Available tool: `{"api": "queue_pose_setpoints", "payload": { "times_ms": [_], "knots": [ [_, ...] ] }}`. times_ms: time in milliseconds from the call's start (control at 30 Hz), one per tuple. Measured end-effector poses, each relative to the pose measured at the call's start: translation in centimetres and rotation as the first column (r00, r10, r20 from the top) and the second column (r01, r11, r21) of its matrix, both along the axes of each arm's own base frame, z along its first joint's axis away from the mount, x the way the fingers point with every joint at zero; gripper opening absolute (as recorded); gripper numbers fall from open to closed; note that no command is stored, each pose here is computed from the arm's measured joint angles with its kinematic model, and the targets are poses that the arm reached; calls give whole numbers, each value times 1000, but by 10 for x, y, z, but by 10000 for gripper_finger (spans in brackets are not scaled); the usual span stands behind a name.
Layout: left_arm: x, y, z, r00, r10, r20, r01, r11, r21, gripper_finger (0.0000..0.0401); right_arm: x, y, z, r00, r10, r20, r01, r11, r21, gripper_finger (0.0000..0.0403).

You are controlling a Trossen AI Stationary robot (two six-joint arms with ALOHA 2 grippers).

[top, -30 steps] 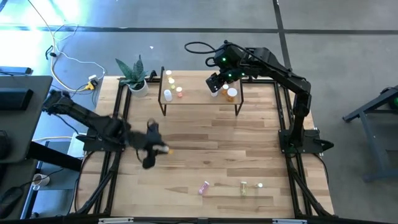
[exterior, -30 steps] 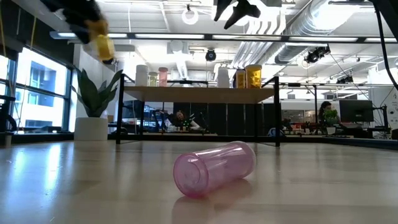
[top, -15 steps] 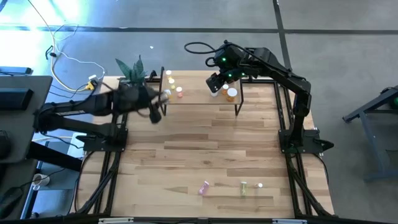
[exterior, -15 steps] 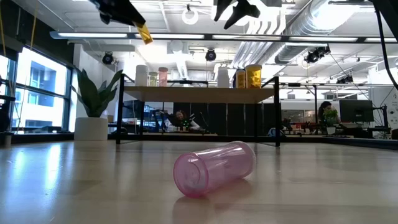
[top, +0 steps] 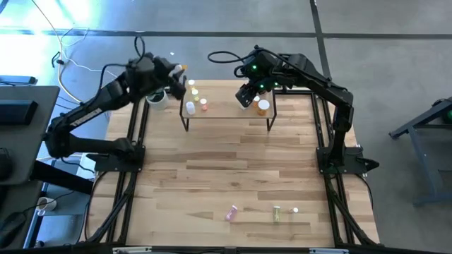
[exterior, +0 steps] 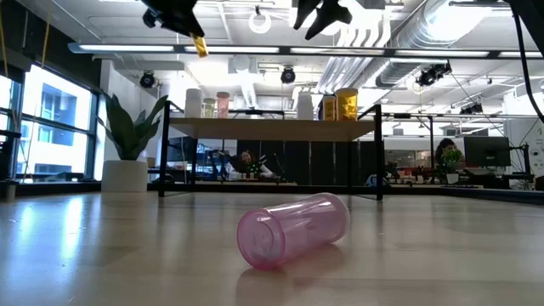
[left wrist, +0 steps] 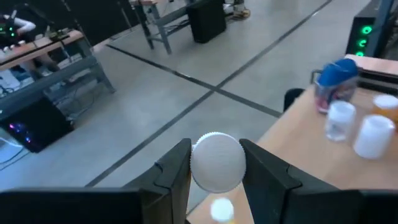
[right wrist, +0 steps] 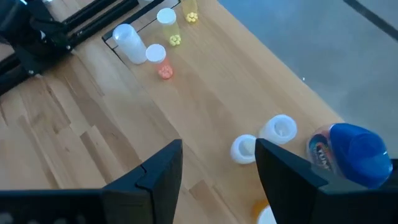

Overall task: Pick and place medicine bottles onto shelf by color
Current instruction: Put the small orange pill bottle on the shelf

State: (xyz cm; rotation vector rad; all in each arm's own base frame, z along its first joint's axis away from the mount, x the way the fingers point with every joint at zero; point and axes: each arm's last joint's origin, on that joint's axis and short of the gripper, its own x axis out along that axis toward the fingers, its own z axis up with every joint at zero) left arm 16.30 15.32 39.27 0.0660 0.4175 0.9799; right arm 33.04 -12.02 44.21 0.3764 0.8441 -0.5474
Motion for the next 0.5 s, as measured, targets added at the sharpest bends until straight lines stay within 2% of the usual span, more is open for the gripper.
{"api": "queue_pose_setpoints", "payload": {
  "times_ms": [167, 500],
  "knots": [
    [15, 24, 3, 999, -23, 31, 25, 998, -63, 115, -5, -12, 0, 1000, 13, -20, -14, 999, -34, 192],
    [56, 58, -26, 992, -113, 48, 122, 962, -244, 115, -17, -39, 0, 999, -31, -39, 29, 998, -61, 192]
  ]
}}
